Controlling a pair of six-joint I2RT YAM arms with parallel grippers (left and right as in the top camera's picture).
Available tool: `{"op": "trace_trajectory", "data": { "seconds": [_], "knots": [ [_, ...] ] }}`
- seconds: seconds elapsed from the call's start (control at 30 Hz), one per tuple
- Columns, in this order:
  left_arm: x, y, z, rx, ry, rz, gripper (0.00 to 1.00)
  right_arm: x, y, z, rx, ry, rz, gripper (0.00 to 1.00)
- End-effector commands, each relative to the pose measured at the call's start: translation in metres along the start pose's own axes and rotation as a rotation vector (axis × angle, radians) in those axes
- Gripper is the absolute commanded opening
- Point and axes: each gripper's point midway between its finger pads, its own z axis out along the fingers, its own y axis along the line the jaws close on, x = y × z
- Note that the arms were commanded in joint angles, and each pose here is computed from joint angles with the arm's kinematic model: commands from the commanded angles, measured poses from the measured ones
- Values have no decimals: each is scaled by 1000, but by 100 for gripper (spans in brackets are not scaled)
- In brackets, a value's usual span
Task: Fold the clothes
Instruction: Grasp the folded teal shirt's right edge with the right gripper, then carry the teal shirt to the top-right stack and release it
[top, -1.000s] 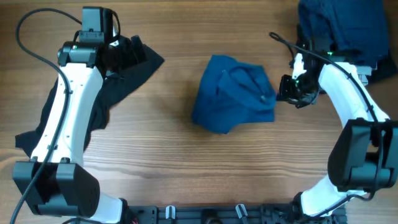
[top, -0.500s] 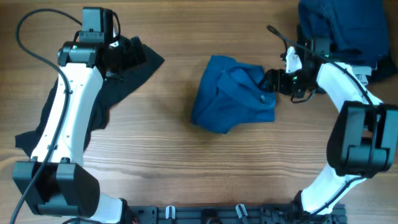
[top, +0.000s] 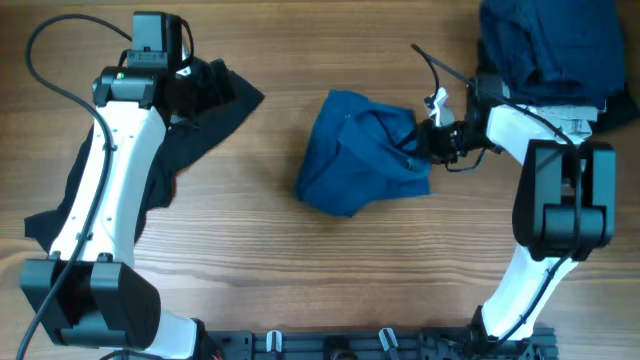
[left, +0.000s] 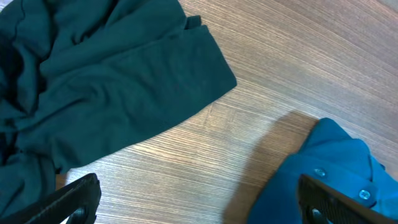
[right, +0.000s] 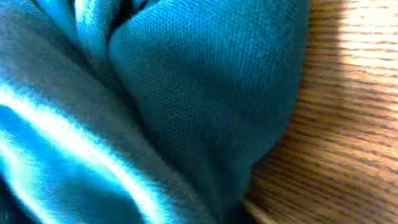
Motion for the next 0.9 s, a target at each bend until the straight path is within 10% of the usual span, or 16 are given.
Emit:
{"op": "trace_trajectory", "data": {
  "seconds": [0.0, 0.17, 0.4, 0.67, 0.87],
  "knots": [
    [0, 7, 5, -25, 5, 2, 100, 3, -1, 9, -12, 11, 12, 4],
    [0, 7, 5, -25, 5, 2, 100, -71, 58, -59, -23, -221, 2, 4],
    [0, 7, 5, -25, 5, 2, 100, -193, 176, -262, -56, -960, -5, 4],
    [0, 7, 5, -25, 4, -2, 100, -221, 111, -426, -169, -1515, 307, 4],
    [-1, 7, 5, -27, 3, -1, 100, -218, 52, -463, -380, -1709, 740, 4]
  ]
}}
